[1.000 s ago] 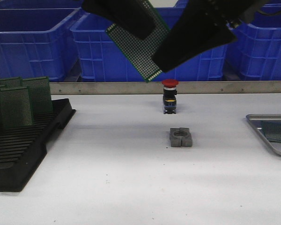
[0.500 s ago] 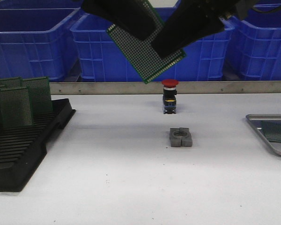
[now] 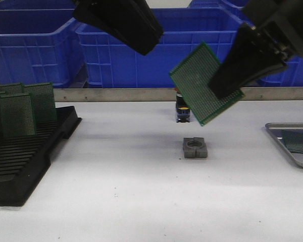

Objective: Place circuit board on tray

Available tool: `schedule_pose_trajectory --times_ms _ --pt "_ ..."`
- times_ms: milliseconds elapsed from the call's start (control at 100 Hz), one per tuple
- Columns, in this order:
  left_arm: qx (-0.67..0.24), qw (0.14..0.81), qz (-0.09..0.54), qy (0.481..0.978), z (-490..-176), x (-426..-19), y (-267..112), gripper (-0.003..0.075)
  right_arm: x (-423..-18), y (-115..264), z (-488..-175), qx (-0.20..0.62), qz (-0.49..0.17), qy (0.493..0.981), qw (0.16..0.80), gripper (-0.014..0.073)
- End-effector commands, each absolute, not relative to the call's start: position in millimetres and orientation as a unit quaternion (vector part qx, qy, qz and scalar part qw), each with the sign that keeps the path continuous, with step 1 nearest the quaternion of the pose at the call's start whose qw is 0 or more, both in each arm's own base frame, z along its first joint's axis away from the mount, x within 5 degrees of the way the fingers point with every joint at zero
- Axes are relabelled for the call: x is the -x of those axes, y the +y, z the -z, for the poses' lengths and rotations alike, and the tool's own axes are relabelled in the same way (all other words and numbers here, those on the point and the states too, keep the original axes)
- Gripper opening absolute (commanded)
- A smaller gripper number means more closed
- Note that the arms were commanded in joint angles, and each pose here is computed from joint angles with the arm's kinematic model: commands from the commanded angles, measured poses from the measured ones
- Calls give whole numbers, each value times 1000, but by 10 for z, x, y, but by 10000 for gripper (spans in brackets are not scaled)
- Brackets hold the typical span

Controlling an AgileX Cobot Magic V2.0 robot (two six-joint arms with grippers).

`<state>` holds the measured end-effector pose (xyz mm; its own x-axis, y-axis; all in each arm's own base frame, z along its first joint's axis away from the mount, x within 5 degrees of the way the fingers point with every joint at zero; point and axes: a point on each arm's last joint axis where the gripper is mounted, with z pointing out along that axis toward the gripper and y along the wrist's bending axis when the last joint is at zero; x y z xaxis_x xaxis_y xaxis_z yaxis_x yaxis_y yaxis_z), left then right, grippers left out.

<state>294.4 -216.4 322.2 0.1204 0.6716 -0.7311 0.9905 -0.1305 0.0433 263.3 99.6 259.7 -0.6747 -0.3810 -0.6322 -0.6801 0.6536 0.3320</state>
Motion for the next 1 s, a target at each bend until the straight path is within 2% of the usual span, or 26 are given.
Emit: schedule_pose_trajectory --times_ms 0,280,400,560,600,650,700,750,820,880,990 --pt "-685 322 295 583 -3500 -2858 -2184 461 -2676 772 -2659 239 -288 884 281 -68" --pt "-685 321 295 583 -3500 -2856 -2183 461 -3058 -44 -2241 4 -235 931 281 -68" --pt "-685 320 296 584 -3492 -2860 -2186 461 -3148 -261 -2047 -46 -211 936 277 -68" --pt "-685 318 297 585 -3470 -2873 -2192 461 -3196 -439 -1936 -82 -189 937 283 -57" --pt "-685 318 297 585 -3470 -2873 -2192 461 -3195 -461 -1936 -85 -187 936 284 -18" --pt "-684 319 295 585 -3471 -2877 -2193 461 -3191 -487 -1936 -88 -185 936 285 70" --pt "-681 323 296 586 -3476 -2883 -2197 461 -3190 -513 -1939 -91 -184 936 287 201" --pt "-680 326 295 587 -3478 -2888 -2199 459 -3190 -516 -1939 -92 -184 936 287 375" --pt "-678 329 292 588 -3479 -2896 -2200 456 -3190 -522 -1939 -93 -183 936 288 547" --pt "-677 332 291 589 -3481 -2902 -2201 425 -3189 -522 -1942 -93 -183 935 288 600" --pt "-677 332 291 590 -3480 -2905 -2195 298 -3183 -522 -1976 -91 -180 934 294 573"
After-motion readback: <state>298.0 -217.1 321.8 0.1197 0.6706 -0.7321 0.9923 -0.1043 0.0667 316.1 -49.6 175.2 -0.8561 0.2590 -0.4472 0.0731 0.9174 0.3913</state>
